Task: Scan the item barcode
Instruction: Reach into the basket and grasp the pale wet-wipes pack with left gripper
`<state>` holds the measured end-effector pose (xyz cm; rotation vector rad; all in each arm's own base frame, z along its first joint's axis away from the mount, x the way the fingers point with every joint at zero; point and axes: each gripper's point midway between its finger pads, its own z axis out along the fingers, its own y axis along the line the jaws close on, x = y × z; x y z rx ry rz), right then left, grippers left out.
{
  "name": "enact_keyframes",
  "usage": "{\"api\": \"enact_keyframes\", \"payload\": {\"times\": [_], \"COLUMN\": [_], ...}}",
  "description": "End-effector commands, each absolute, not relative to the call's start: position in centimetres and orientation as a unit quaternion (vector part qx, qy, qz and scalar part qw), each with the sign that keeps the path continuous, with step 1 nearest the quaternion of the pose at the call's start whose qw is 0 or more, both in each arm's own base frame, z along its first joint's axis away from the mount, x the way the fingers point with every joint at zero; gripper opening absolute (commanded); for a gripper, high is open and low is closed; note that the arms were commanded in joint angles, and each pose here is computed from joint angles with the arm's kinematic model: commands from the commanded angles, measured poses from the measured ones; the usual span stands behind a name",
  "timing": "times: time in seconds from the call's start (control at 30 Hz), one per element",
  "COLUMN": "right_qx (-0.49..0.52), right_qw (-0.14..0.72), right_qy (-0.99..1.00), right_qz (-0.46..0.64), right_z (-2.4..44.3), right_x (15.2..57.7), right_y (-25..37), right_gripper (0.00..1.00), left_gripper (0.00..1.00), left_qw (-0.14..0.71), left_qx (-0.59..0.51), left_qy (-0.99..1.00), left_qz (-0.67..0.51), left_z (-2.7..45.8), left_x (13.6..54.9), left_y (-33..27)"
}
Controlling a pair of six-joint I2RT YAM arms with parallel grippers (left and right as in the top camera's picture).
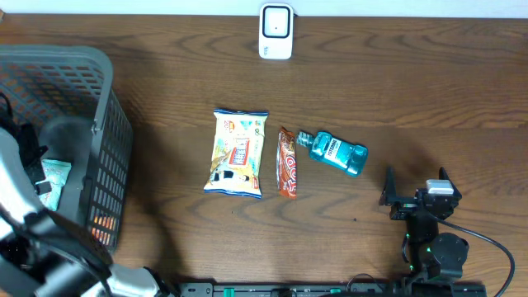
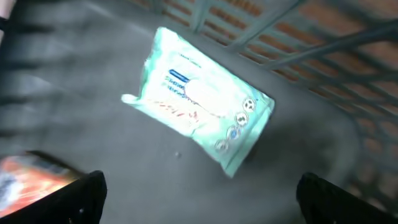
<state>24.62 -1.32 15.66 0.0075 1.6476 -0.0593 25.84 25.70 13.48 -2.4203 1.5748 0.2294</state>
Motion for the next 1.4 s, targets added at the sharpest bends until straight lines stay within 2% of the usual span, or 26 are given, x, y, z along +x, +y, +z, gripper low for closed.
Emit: {"api": "enact_keyframes", "payload": {"times": [0.0, 0.27, 0.67, 0.7, 0.77, 0.87, 0.93, 1.17, 1.37], "right_qx": [0.004, 0.004, 0.004, 0.004, 0.004, 0.004, 0.004, 0.004, 0.004], "right_qw": [0.677, 0.677, 0.677, 0.677, 0.677, 0.677, 0.678, 0.678, 0.678], "right_qy": [0.735, 0.735, 0.735, 0.735, 0.735, 0.735, 0.735, 0.735, 0.735], "right_qz": [-0.030, -0.030, -0.030, -0.030, -0.030, -0.030, -0.030, -0.030, -0.030], "right_z": [15.5, 15.5, 15.5, 15.5, 15.5, 15.5, 15.5, 15.5, 15.5], "right_x": [24.6, 24.6, 24.6, 24.6, 24.6, 24.6, 24.6, 24.6, 24.6], "right_y": [-1.5, -1.5, -1.5, -1.5, -1.5, -1.5, -1.5, -1.5, -1.5], "right_gripper": [0.99, 0.99, 0.99, 0.99, 0.99, 0.99, 0.99, 0.99, 0.99], "left_gripper": [0.98, 0.98, 0.98, 1.00, 0.73, 0.27, 0.08, 0.07, 0.07], "left_qw": [0.092, 0.049, 0.004, -0.002, -0.016, -0.029, -0.032, -0.032, 0.025], "left_qx": [-0.846, -0.861, -0.862, -0.861, -0.859, -0.847, -0.835, -0.819, -0.801], "left_qy": [0.518, 0.496, 0.492, 0.493, 0.495, 0.514, 0.533, 0.559, 0.595], "left_qz": [0.083, 0.098, 0.120, 0.123, 0.128, 0.132, 0.131, 0.124, 0.062], "left_z": [10.1, 5.0, 1.9, 1.6, 1.0, 0.5, 0.5, 1.3, 5.5], "left_x": [26.4, 26.9, 25.6, 25.3, 24.5, 23.9, 24.0, 24.2, 26.8], "left_y": [26.2, 26.6, 25.7, 25.4, 24.8, 24.2, 24.2, 23.8, 24.0]}}
